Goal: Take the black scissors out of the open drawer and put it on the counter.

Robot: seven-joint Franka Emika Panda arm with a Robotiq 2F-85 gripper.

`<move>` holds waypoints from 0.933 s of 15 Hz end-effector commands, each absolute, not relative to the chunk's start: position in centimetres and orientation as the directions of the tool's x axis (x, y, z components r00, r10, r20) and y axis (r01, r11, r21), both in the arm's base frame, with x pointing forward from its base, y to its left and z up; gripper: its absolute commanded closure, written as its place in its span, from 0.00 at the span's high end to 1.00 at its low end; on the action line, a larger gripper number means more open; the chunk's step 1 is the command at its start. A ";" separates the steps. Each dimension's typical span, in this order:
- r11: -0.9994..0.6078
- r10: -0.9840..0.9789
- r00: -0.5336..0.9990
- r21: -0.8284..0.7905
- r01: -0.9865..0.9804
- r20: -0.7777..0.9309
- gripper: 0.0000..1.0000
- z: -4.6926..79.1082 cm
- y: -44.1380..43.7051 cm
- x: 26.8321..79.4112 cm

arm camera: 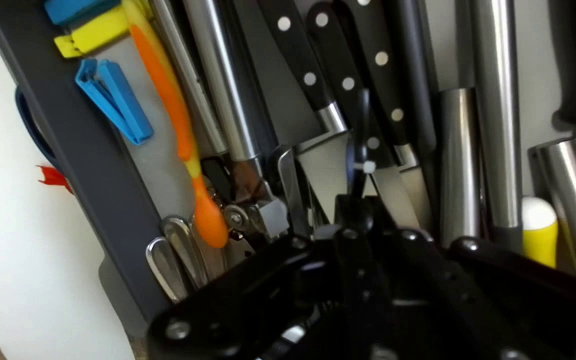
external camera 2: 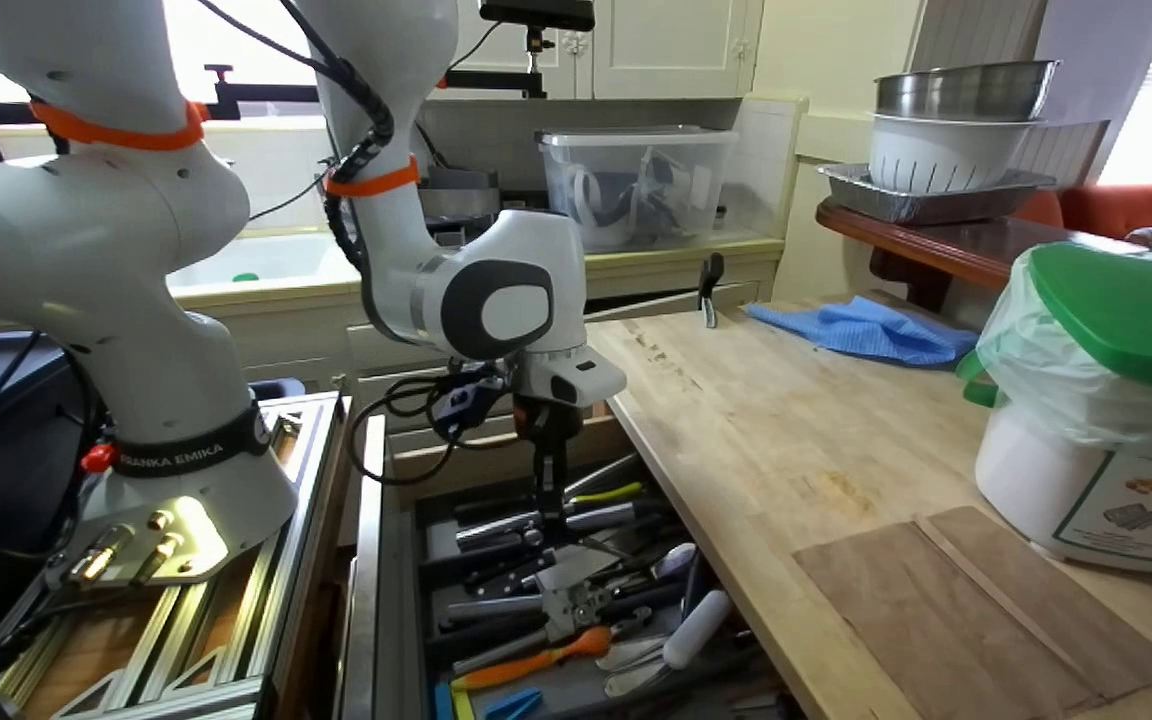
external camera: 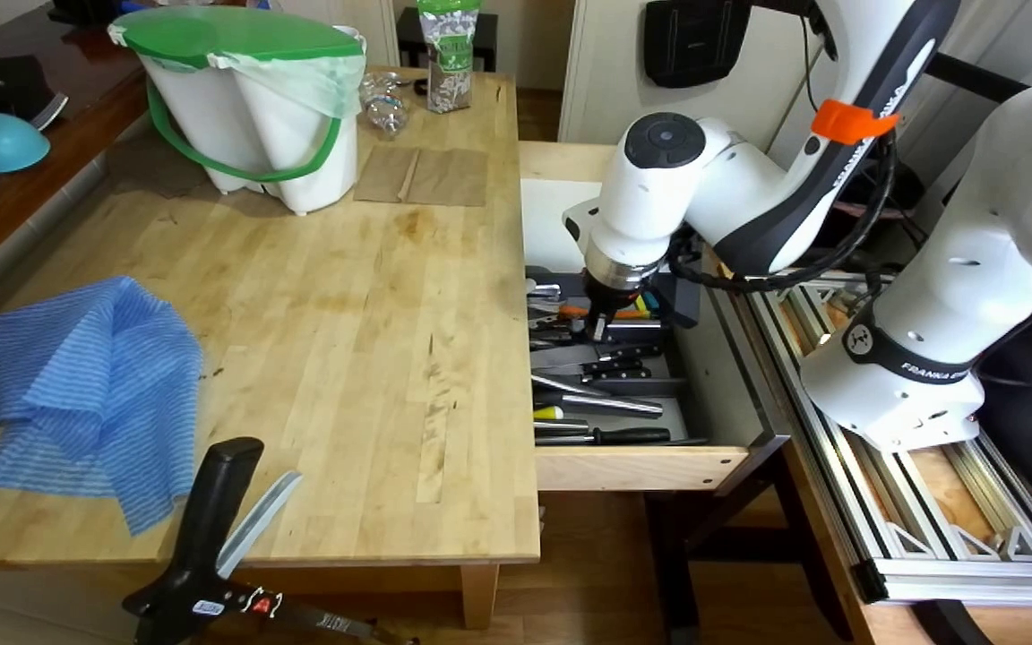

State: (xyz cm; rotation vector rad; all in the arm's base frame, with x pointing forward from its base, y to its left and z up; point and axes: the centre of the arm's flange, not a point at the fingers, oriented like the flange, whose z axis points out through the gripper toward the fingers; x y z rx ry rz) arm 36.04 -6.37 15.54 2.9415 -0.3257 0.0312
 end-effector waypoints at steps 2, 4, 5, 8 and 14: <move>-0.904 -0.308 0.948 0.336 -0.266 -0.080 0.02 21.4 -5.0 34.9; -0.851 -0.371 0.922 0.438 -0.290 -0.111 0.02 22.7 -5.0 34.2; -0.823 -0.389 0.915 0.487 -0.292 -0.109 0.02 23.7 -5.0 34.0; -0.717 -0.453 0.887 0.629 -0.300 -0.093 0.02 26.4 -5.7 33.4; -0.544 -0.347 0.938 0.811 -0.215 0.015 0.02 31.3 -7.3 33.7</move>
